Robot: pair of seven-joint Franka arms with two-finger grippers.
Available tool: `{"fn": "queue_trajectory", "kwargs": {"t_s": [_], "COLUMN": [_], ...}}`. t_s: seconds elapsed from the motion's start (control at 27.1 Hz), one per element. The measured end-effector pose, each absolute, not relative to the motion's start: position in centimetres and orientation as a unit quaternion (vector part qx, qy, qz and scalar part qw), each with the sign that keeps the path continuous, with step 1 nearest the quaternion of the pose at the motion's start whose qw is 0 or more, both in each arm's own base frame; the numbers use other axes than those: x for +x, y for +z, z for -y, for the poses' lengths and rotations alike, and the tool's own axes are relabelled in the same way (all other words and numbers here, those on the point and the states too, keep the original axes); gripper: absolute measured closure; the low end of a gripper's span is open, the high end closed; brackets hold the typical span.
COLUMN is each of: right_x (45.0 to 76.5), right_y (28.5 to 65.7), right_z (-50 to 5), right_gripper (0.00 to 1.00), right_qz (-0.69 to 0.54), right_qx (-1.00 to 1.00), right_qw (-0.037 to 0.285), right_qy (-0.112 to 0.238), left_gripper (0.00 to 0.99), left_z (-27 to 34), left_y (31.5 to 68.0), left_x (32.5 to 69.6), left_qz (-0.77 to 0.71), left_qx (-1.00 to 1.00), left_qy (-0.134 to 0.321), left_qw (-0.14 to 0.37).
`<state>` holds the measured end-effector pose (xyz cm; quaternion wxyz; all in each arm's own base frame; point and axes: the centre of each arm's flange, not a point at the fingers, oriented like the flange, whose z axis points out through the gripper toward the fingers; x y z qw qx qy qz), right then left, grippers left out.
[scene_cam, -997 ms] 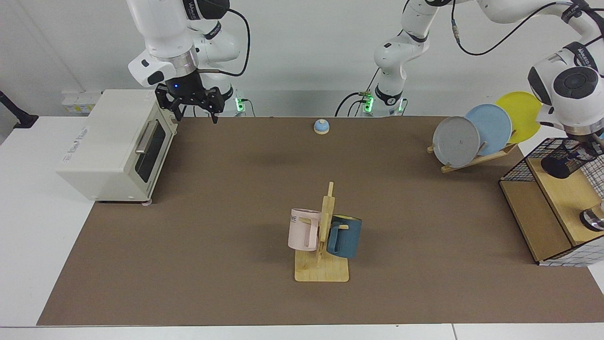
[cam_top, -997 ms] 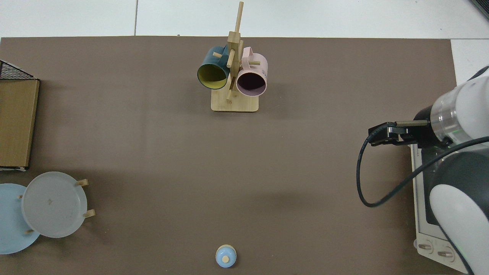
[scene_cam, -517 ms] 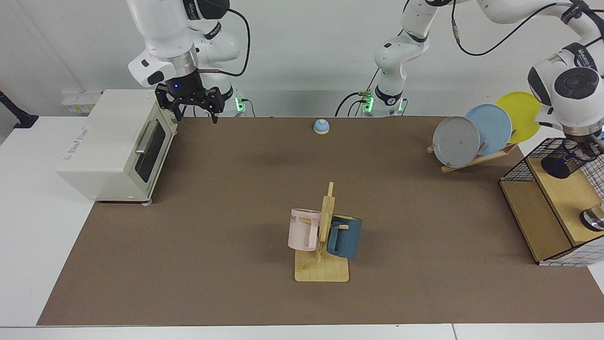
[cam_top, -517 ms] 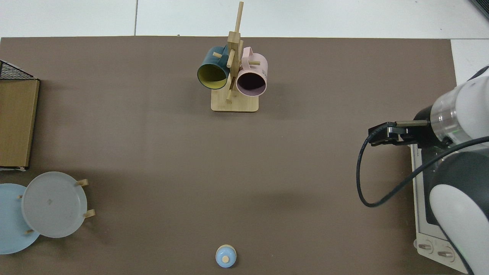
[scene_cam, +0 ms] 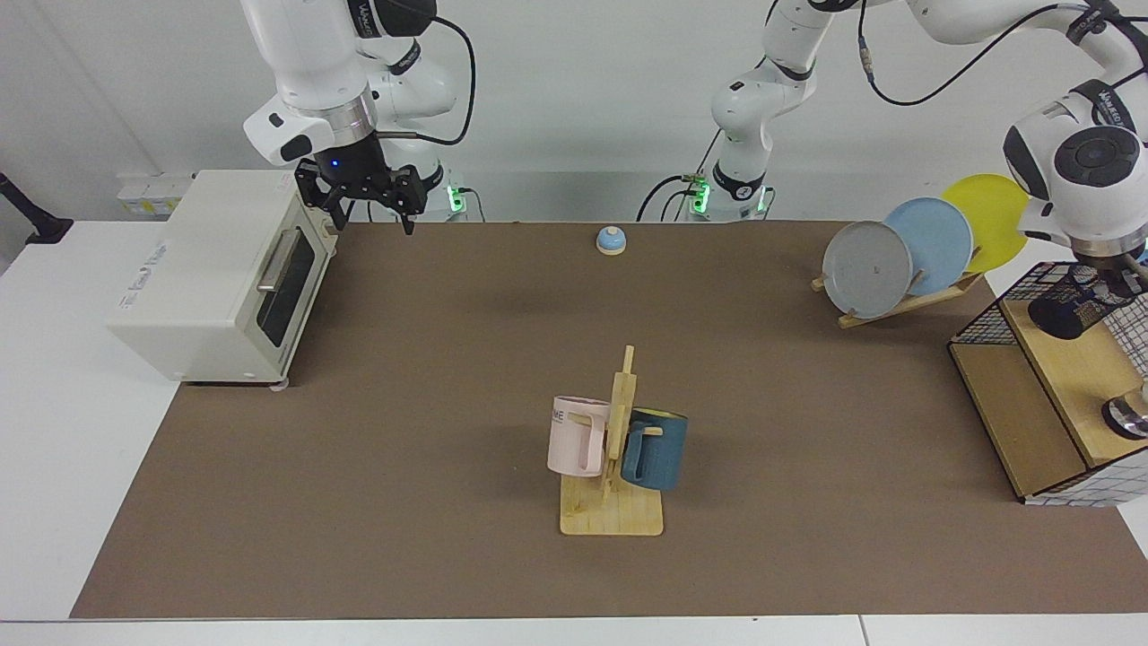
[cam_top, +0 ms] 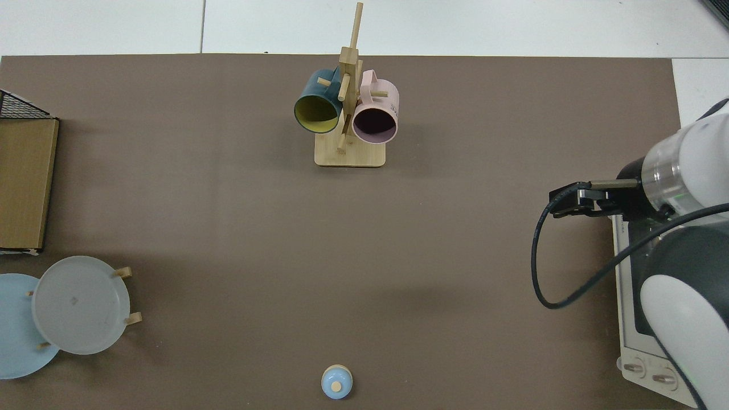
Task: Put markers into pen holder
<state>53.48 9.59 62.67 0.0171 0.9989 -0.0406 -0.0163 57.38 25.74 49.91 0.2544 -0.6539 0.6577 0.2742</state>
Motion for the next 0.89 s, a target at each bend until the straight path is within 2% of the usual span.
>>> {"fn": "queue_trajectory", "kwargs": {"t_s": [0.07, 0.11, 0.15, 0.22, 0.55, 0.66, 0.78, 0.89], "right_x": [53.5, 53.5, 53.5, 53.5, 53.5, 53.5, 53.5, 53.5], "right_y": [62.7, 62.7, 62.7, 62.7, 62.7, 62.7, 62.7, 62.7], "right_z": [-9.6, -9.6, -9.6, -9.6, -9.6, -9.6, -9.6, -9.6], "right_gripper": [0.00, 0.00, 0.00, 0.00, 0.00, 0.00, 0.00, 0.00], "right_qz": [0.041, 0.041, 0.041, 0.041, 0.041, 0.041, 0.041, 0.041], "right_qx": [0.999, 0.999, 0.999, 0.999, 0.999, 0.999, 0.999, 0.999], "right_qw": [0.017, 0.017, 0.017, 0.017, 0.017, 0.017, 0.017, 0.017], "right_qy": [-0.016, -0.016, -0.016, -0.016, -0.016, -0.016, -0.016, -0.016], "left_gripper": [0.595, 0.498, 0.445, 0.388, 0.348, 0.322, 0.247, 0.233], "left_z": [-25.7, -25.7, -25.7, -25.8, -25.9, -25.6, -24.9, -23.6], "left_y": [50.1, 50.2, 50.3, 50.6, 53.0, 54.6, 56.2, 57.9], "left_x": [57.4, 57.4, 57.4, 57.4, 57.9, 58.2, 58.2, 58.1], "left_qz": [-0.657, -0.657, -0.656, -0.655, -0.647, -0.642, -0.636, -0.630], "left_qx": [-0.654, -0.654, -0.655, -0.655, -0.659, -0.660, -0.667, -0.684], "left_qy": [0.274, 0.273, 0.273, 0.272, 0.263, 0.260, 0.259, 0.239], "left_qw": [0.256, 0.257, 0.258, 0.260, 0.280, 0.289, 0.289, 0.280]}}
